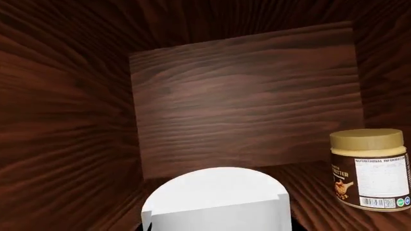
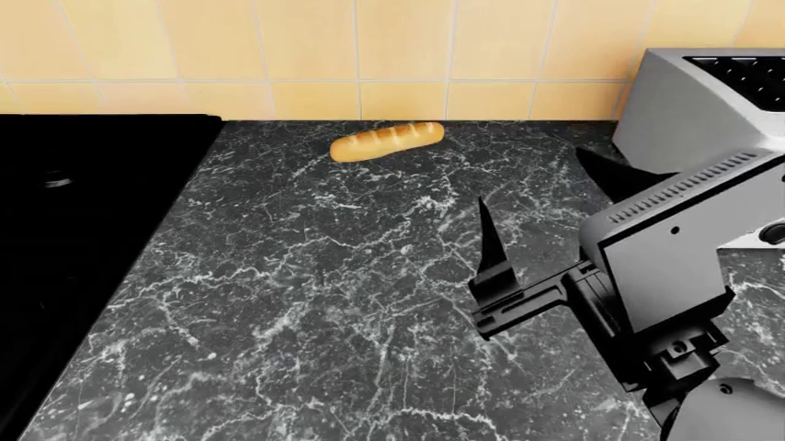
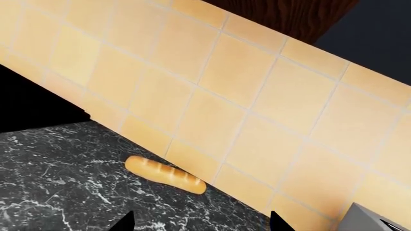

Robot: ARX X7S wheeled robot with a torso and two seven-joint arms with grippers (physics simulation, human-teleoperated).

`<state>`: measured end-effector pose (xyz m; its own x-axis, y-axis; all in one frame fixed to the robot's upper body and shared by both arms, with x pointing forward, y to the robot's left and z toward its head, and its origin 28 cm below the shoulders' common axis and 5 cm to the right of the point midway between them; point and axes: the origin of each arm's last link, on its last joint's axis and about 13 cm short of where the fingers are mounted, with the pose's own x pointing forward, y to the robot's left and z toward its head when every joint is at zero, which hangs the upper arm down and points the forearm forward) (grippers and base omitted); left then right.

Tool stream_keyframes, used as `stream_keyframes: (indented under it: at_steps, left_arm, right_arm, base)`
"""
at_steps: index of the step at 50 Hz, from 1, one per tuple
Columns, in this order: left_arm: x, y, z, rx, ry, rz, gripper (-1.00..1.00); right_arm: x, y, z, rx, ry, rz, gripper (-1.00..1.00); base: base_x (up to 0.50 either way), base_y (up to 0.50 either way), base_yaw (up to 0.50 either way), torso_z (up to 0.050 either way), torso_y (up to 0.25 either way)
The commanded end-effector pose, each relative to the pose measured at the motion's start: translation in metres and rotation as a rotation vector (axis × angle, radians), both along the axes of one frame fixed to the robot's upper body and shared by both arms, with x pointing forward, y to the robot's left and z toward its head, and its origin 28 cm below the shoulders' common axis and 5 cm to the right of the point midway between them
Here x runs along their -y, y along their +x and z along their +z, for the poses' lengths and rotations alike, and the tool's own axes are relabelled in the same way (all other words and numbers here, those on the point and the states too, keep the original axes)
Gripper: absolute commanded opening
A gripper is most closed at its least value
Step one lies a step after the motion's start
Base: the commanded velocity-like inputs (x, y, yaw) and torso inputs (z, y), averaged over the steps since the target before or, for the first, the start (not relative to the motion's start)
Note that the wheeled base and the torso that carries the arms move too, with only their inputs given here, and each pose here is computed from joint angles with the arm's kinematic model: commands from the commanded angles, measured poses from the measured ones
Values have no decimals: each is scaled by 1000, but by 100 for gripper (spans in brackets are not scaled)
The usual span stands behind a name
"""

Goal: A wet mug is on the counter and needs to be dried. Pick it up and place it upside down in the open cabinet.

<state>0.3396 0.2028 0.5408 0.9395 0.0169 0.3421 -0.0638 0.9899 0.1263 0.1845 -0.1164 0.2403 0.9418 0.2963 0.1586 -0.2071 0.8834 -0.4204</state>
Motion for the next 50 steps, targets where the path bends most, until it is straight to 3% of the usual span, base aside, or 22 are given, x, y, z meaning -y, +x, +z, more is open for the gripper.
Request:
stream_keyframes:
  at_steps: [1,25,26,44,50]
  left_arm:
    - [2,8,-11,-37,7,-13,-100]
    - [5,19,-28,-93,25,-18,-100]
    - [5,19,-28,-93,25,-17,100]
    - [4,14,-20,-69,24,-6,100]
    - [5,11,-13,0,29,-12,100]
  right_arm:
    - [0,-1,-2,0,1,-1,100]
    - [2,0,-5,0,7,-2,100]
    - [2,0,-4,1,8,-2,100]
    - [2,-4,-2,8,13,1,100]
    - [2,-4,-2,11,15,5,100]
  base:
    - [0,0,0,0,0]
    - [1,0,0,0,0]
    - [0,0,-3,0,0]
    - [0,0,0,0,0]
    - [0,0,0,0,0]
